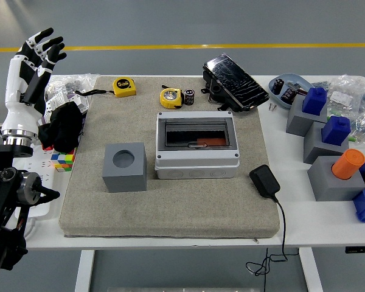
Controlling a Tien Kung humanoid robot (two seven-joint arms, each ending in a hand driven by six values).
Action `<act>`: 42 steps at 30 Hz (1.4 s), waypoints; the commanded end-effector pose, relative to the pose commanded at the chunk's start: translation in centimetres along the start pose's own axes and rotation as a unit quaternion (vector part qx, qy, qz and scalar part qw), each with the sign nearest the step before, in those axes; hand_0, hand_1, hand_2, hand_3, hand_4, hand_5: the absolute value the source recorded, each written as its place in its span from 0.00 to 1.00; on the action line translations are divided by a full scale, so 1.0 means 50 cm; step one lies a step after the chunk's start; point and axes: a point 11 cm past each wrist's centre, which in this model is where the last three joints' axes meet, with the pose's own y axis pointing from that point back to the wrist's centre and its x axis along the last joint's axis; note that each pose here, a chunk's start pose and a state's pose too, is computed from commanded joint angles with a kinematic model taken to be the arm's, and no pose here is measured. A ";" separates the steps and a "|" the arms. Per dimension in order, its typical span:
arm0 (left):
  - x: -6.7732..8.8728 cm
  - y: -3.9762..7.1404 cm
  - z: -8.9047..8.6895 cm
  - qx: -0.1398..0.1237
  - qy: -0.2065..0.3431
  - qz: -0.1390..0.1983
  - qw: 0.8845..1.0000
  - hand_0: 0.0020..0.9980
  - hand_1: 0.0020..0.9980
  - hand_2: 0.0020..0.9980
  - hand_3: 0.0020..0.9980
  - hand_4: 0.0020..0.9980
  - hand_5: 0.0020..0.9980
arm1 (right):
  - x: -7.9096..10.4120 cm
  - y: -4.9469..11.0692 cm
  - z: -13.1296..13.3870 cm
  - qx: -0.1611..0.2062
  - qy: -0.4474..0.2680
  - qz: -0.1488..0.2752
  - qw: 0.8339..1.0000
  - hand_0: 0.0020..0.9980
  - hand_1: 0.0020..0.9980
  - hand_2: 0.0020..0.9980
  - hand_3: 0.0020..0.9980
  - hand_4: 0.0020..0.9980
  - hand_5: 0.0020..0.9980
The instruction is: Fetch the battery,place it into the box,close the lid of the box
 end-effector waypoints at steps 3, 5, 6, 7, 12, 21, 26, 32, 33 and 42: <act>0.007 0.003 -0.002 0.003 0.002 0.004 1.000 0.69 0.75 0.72 0.76 1.00 0.56 | 0.000 0.000 0.001 0.000 -0.001 0.000 1.000 0.64 0.65 0.66 0.57 0.97 0.58; 0.012 0.004 -0.004 0.005 0.004 0.005 1.000 0.69 0.75 0.72 0.76 1.00 0.56 | 0.000 0.000 0.003 -0.001 -0.001 0.000 1.000 0.64 0.65 0.66 0.57 0.97 0.58; 0.014 0.005 -0.005 0.006 0.005 0.005 1.000 0.69 0.75 0.72 0.76 1.00 0.56 | -0.001 0.000 0.004 -0.002 -0.001 0.000 1.000 0.64 0.65 0.66 0.57 0.97 0.58; 0.016 0.006 -0.005 0.007 0.008 0.007 1.000 0.69 0.75 0.72 0.76 1.00 0.56 | -0.001 -0.001 0.004 -0.002 -0.001 0.000 1.000 0.64 0.65 0.66 0.57 0.97 0.58; 0.025 0.011 -0.010 0.012 0.017 0.010 1.000 0.69 0.74 0.72 0.76 1.00 0.56 | -0.002 -0.001 0.007 -0.004 -0.002 -0.001 1.000 0.64 0.65 0.66 0.57 0.97 0.58; 0.031 0.015 0.000 0.009 0.011 0.007 1.000 0.69 0.75 0.72 0.76 1.00 0.56 | 0.002 0.000 0.001 -0.001 -0.004 0.001 1.000 0.64 0.65 0.66 0.57 0.97 0.58; 0.037 0.019 0.011 0.003 0.005 0.007 1.000 0.69 0.75 0.72 0.76 1.00 0.57 | 0.001 0.001 -0.004 0.000 -0.004 0.001 1.000 0.64 0.65 0.66 0.57 0.97 0.58; 0.038 0.024 0.031 -0.010 0.001 0.005 1.000 0.69 0.74 0.72 0.76 1.00 0.57 | 0.004 0.002 -0.014 0.005 -0.003 0.002 1.000 0.64 0.65 0.66 0.57 0.97 0.58; 0.037 0.024 0.034 -0.012 0.001 0.005 1.000 0.69 0.74 0.72 0.76 1.00 0.57 | 0.005 0.002 -0.015 0.006 -0.002 0.003 1.000 0.64 0.65 0.66 0.57 0.97 0.58; 0.037 0.026 0.033 -0.011 0.003 0.004 1.000 0.68 0.74 0.71 0.75 1.00 0.57 | 0.008 0.002 -0.014 0.003 -0.002 0.004 1.000 0.64 0.65 0.66 0.57 0.97 0.58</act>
